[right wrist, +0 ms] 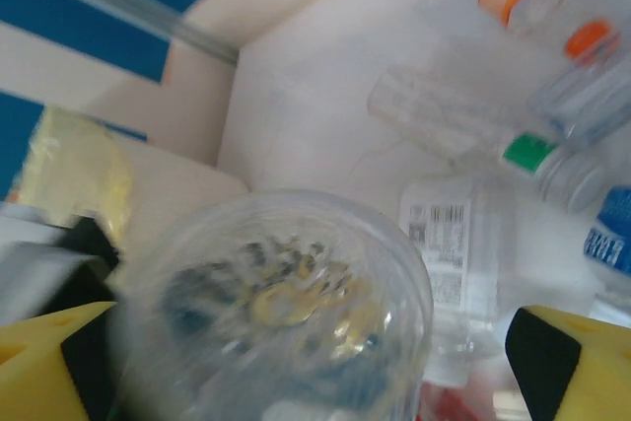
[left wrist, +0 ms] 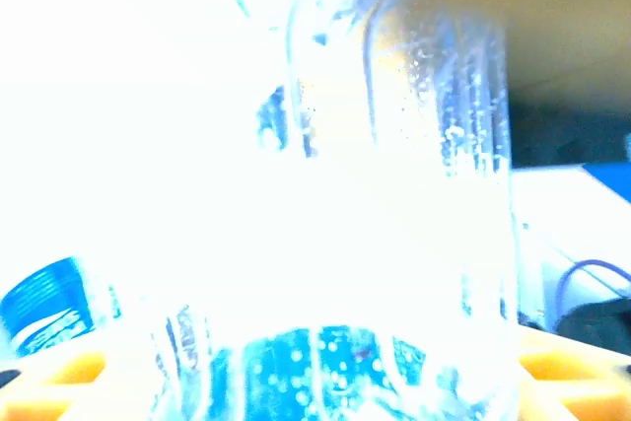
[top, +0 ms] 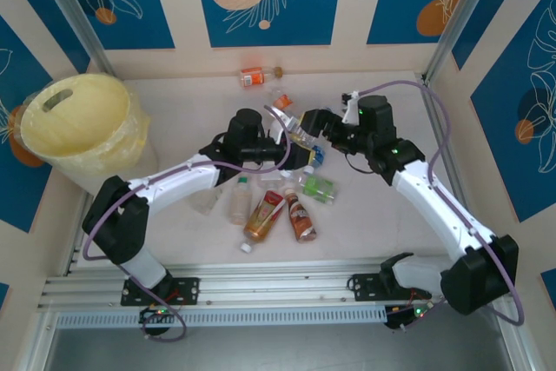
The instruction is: Put the plastic bottles in the bin
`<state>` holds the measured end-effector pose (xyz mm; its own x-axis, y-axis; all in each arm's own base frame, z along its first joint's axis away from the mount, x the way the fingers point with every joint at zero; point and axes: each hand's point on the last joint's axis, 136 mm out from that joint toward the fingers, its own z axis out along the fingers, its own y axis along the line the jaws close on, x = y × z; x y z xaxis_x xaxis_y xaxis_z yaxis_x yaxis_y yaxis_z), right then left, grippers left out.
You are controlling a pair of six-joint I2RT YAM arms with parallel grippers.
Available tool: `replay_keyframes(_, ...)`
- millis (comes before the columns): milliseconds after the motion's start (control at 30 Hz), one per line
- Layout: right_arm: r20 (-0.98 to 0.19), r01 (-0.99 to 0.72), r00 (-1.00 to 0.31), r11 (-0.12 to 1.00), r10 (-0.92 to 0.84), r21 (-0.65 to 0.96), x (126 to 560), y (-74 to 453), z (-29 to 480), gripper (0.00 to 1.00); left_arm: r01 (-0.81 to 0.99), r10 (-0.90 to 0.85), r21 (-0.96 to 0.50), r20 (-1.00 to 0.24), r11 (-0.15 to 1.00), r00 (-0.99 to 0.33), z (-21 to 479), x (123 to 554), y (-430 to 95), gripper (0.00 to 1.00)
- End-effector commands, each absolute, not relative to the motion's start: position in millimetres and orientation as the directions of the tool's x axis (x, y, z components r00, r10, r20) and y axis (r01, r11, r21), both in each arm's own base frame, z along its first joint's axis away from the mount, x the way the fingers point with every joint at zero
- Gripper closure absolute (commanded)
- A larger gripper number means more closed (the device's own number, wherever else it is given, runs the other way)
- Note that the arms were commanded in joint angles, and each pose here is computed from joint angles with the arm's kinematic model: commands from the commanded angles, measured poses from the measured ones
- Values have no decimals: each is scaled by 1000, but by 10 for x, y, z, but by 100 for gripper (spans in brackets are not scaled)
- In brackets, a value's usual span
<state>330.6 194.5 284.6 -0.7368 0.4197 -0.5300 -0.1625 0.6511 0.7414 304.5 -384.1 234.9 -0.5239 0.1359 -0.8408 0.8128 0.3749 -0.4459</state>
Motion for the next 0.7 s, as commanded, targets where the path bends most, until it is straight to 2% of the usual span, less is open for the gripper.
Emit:
replay_keyframes(0,-556,-101,-629,653,543,751,3343,1647,2925,1,749,159,-398,-821,530,-548,2112,3203,-3587,54)
replay_keyframes(100,-544,-51,-601,651,586,757,3322,1488,2754,1,696,137,-355,-827,624,-545,2070,3307,-3385,55)
replay_keyframes(200,-590,-52,-592,704,549,708,3306,1413,2571,1,579,115,-258,-841,774,-529,2110,3499,-3025,55)
replay_keyframes(300,-612,-77,-607,729,506,680,3316,1447,2385,1,472,126,-148,-857,869,-500,2293,3624,-2691,56)
replay_keyframes(500,-638,-126,-577,716,510,686,3395,1551,2309,1,334,132,-5,-914,942,-385,2952,3794,-2249,57)
replay_keyframes(667,-670,-189,-542,703,507,686,3438,1614,2452,1,185,225,176,-931,967,-287,3483,3994,-1889,57)
